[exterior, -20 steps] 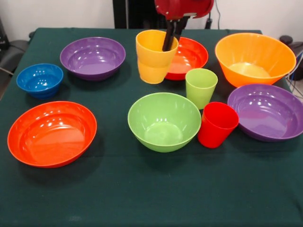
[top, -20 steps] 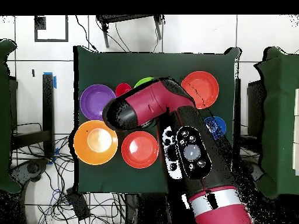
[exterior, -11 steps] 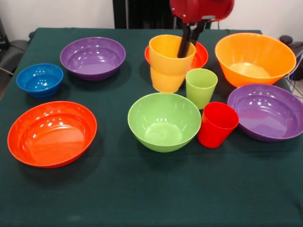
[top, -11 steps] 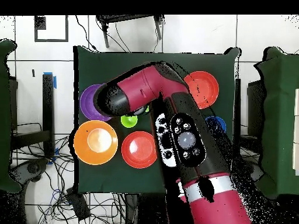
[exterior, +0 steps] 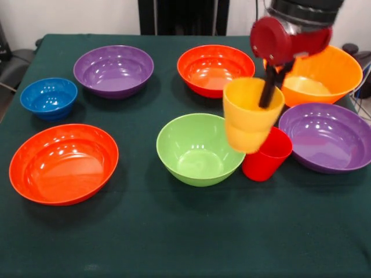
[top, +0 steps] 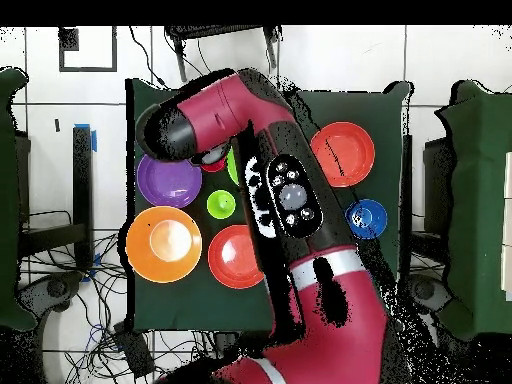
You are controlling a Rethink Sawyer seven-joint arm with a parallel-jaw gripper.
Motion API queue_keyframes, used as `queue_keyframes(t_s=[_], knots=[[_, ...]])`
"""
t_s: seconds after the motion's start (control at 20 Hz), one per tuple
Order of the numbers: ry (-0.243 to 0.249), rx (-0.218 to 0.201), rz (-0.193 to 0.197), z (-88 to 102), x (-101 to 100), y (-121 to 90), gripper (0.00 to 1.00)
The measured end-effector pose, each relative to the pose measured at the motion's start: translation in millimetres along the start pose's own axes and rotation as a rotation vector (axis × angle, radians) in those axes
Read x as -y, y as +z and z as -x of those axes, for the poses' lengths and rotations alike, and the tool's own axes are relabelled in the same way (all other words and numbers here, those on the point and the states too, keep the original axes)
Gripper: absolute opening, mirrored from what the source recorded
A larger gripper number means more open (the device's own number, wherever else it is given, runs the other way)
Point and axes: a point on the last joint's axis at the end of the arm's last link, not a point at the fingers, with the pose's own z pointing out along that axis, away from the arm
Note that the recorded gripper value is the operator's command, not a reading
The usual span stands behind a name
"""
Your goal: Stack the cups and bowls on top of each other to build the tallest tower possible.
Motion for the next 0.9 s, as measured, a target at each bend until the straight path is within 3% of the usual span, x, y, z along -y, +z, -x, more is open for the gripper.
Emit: queue_keyframes(t_s=[0.25,0.55,0.6,0.9], knots=[[-0.024,-0.004,0.021,51.5,5.3,26.1,0.0],[-0.048,-0.026,0.029,95.8,11.9,47.5,0.0],[-0.058,-0.03,0.025,111.1,15.3,56.2,0.0],[-0.061,-0.041,0.002,131.0,30.6,76.4,0.0]])
